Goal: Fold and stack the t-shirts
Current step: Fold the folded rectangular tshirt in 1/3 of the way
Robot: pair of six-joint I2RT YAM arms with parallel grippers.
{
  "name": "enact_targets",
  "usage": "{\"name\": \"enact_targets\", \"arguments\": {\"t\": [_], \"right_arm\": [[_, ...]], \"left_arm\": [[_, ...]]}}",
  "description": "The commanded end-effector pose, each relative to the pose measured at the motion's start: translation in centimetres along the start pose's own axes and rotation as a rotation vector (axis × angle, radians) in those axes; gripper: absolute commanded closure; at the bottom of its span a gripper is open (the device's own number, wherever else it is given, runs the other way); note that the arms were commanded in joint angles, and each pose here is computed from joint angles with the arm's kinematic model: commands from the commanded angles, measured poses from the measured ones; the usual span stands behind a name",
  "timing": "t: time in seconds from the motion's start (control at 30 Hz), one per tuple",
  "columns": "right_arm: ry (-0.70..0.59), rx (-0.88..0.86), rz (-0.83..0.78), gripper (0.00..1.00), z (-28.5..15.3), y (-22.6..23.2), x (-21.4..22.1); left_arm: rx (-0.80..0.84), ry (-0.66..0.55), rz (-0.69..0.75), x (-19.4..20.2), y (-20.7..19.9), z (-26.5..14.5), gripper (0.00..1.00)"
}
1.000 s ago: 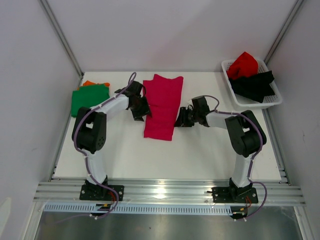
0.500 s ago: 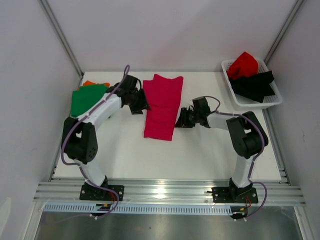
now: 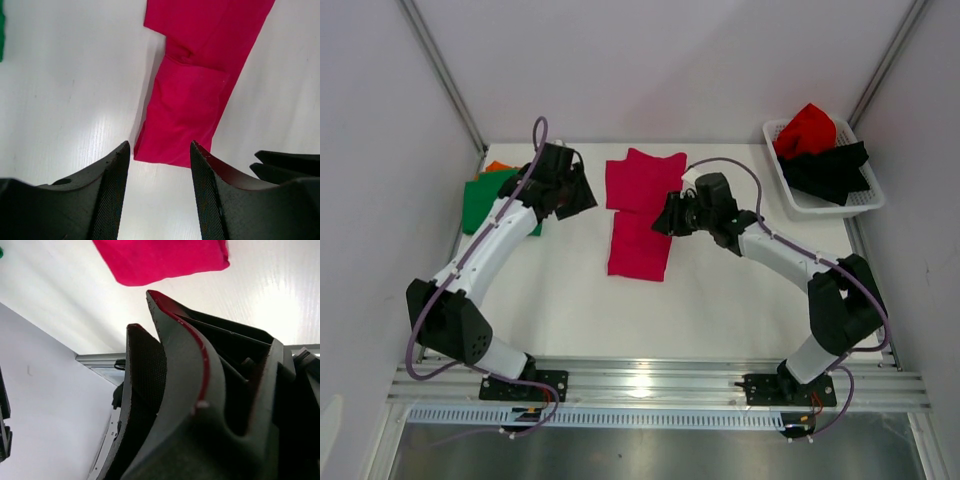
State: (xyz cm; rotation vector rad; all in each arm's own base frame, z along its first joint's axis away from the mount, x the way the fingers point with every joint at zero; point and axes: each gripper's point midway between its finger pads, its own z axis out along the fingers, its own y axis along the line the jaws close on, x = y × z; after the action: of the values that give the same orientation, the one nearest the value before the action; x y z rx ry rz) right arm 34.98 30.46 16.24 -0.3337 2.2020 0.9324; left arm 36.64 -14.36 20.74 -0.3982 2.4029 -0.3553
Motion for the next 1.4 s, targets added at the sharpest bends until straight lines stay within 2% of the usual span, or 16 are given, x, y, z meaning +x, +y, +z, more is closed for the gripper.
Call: {"name": "enact_targets", "arguments": {"t": [0.0,0.13,0.27,0.5,0.67,0.9,1.13,1.37], "right_arm": [[-0.025,-0.009,0.013,0.66,0.5,1.0,-1.1],[0.029,0.011,0.015,0.66,3.6,0.4,1.3],[0.055,-0.042,0.056,0.66,6.3,0.7,3.3],[0.127,-0.089,0.113,0.66,8.2,1.8,7.3],[0.184,-0.055,0.122,0.66,7.3,0.9,10.9],[0.24,0.038,0.13,0.67,3.3,-1.5,15.2],[0.266,0.037,0.145,0.67,2.7,-1.0,16.7],[0.365,0.046,0.132,0.67,0.6,0.1,21.3]], "left_arm": [[-0.048,-0.07,0.015,-1.4,1.0,-1.5,0.46],[-0.072,-0.053,0.017,-0.9,1.4,-1.1,0.46],[-0.09,-0.042,0.017,-0.6,1.8,-0.8,0.46],[-0.129,-0.037,0.024,-0.6,2.7,-0.5,0.46],[-0.14,-0.033,0.015,-0.5,3.2,-0.4,0.46],[-0.155,-0.053,0.007,-1.0,3.8,-1.2,0.46],[-0.153,-0.037,0.009,-0.7,3.9,-1.1,0.46],[-0.151,-0.037,-0.007,-0.7,4.3,-0.9,0.46]]}}
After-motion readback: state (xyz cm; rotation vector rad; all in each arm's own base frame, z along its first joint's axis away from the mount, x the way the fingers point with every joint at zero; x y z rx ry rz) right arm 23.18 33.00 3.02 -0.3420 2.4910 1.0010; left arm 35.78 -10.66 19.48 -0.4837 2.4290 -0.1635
